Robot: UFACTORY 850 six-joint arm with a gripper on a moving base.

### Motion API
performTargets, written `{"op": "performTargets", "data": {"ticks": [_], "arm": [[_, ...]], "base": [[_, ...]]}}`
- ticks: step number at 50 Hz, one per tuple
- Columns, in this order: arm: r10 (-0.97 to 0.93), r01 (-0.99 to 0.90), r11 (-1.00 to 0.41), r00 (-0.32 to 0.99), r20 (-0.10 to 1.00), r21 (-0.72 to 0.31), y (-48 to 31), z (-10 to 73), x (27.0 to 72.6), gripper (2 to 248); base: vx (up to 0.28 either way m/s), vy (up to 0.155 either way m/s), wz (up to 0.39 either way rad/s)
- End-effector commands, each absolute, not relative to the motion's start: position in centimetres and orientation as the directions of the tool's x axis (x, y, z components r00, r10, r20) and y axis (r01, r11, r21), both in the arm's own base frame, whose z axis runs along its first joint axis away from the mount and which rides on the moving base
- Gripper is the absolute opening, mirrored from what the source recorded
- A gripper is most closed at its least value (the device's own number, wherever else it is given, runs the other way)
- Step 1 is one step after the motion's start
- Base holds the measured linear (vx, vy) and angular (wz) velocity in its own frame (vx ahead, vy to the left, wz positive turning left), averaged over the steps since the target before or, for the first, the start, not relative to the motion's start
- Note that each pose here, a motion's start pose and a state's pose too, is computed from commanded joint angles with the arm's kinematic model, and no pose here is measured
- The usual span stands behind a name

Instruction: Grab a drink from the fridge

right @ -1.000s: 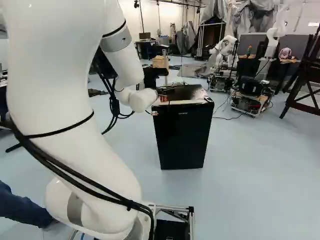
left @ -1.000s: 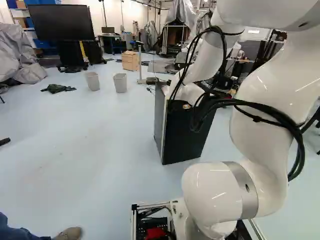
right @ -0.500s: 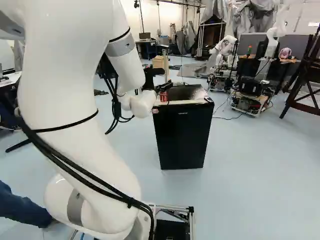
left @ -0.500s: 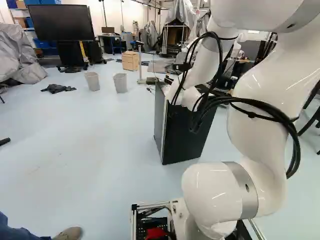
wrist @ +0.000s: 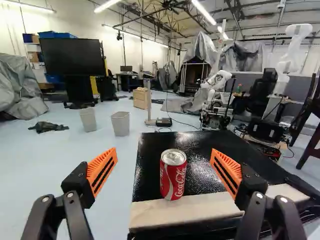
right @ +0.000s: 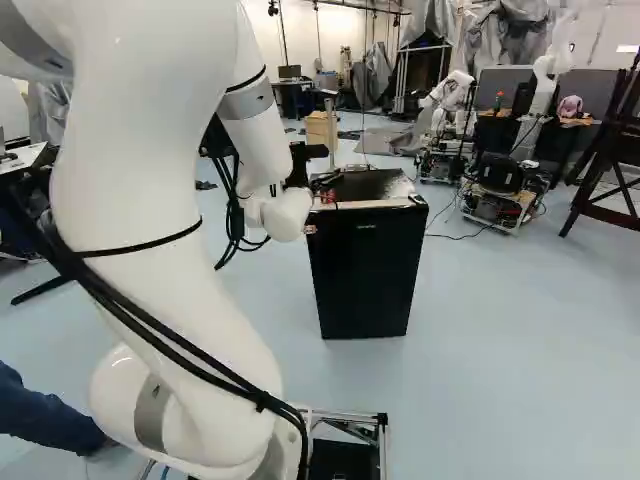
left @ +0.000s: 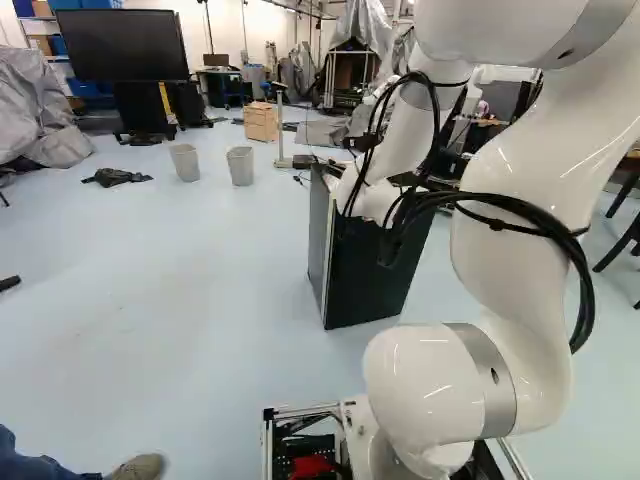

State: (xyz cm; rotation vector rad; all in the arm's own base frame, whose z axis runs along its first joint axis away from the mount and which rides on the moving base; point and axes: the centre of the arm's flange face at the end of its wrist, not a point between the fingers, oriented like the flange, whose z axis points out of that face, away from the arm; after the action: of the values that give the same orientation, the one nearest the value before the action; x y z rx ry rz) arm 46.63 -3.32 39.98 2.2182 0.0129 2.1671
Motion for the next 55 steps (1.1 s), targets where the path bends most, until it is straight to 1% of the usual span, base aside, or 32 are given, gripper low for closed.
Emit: {"op": "performTargets", "data": {"ticks": [26,55], "arm": [[0.034,-0.021,-0.999,0.025,0.999,0.035,-3.4,39.7,48.2,247],[0.031,-0.019,-0.999,0.069,0.997,0.032,-3.5,36.8,50.5,247]], "base": [[0.000,0.000,0.000],[0.000,0.000,0.000]]}}
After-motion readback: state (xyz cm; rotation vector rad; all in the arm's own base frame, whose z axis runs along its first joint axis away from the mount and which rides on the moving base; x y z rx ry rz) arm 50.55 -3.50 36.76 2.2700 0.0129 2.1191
